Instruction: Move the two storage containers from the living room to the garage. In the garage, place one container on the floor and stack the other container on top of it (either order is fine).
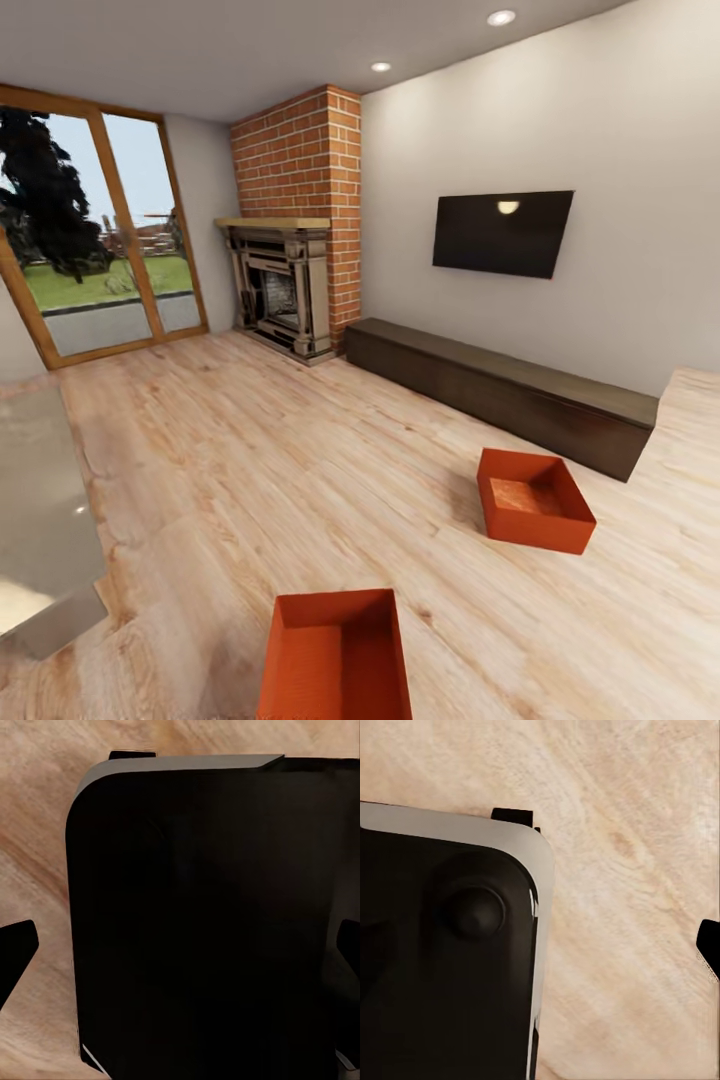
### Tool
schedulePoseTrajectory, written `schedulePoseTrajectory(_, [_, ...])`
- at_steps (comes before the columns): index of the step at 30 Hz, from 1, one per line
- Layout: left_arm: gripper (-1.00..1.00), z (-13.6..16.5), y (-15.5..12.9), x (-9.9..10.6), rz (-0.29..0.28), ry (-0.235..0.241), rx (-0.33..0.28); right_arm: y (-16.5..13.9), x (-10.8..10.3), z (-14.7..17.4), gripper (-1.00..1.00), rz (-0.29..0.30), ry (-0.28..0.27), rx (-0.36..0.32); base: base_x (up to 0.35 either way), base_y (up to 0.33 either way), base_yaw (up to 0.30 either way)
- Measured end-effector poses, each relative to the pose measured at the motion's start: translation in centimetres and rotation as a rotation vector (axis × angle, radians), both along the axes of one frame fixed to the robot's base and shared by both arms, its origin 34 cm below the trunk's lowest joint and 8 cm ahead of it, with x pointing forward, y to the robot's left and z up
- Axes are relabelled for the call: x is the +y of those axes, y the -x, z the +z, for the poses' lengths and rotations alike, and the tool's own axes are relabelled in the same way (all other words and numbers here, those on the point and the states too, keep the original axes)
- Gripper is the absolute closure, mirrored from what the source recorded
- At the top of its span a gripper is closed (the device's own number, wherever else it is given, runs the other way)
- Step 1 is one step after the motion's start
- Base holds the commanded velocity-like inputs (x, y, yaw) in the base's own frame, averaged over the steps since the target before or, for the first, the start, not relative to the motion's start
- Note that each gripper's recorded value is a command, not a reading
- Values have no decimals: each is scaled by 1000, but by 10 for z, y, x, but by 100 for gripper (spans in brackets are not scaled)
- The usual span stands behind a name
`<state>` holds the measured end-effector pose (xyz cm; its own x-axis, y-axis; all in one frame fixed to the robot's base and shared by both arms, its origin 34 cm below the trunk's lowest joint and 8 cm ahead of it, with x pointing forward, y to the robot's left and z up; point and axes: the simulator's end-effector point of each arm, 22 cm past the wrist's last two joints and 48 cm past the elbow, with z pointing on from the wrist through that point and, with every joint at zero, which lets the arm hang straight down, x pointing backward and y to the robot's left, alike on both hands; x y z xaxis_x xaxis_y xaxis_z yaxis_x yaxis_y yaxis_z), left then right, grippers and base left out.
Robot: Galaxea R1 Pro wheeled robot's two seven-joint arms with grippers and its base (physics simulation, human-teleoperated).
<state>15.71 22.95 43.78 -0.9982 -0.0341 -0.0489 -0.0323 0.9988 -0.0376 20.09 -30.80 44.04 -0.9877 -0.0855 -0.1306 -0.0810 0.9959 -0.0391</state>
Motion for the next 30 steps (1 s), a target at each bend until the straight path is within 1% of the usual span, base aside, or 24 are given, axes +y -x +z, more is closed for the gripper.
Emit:
schedulePoseTrajectory(4, [-100, 0, 0, 0, 0, 0, 0, 0, 0, 0, -100, -1, 0, 0, 0, 0, 260])
schedulePoseTrajectory(7, [-100, 0, 0, 0, 0, 0, 0, 0, 0, 0, -100, -1, 0, 0, 0, 0, 141])
schedulePoseTrajectory(10, [-100, 0, 0, 0, 1, 0, 0, 0, 0, 0, -100, -1, 0, 0, 23, 64, 42])
schedulePoseTrajectory(18, [-100, 0, 0, 0, 0, 0, 1, 0, 0, 0, -100, -1, 0, 0, 86, 223, 7])
schedulePoseTrajectory(30, [-100, 0, 0, 0, -1, 0, 1, 0, 0, 0, -100, -1, 0, 0, 8, 20, 0])
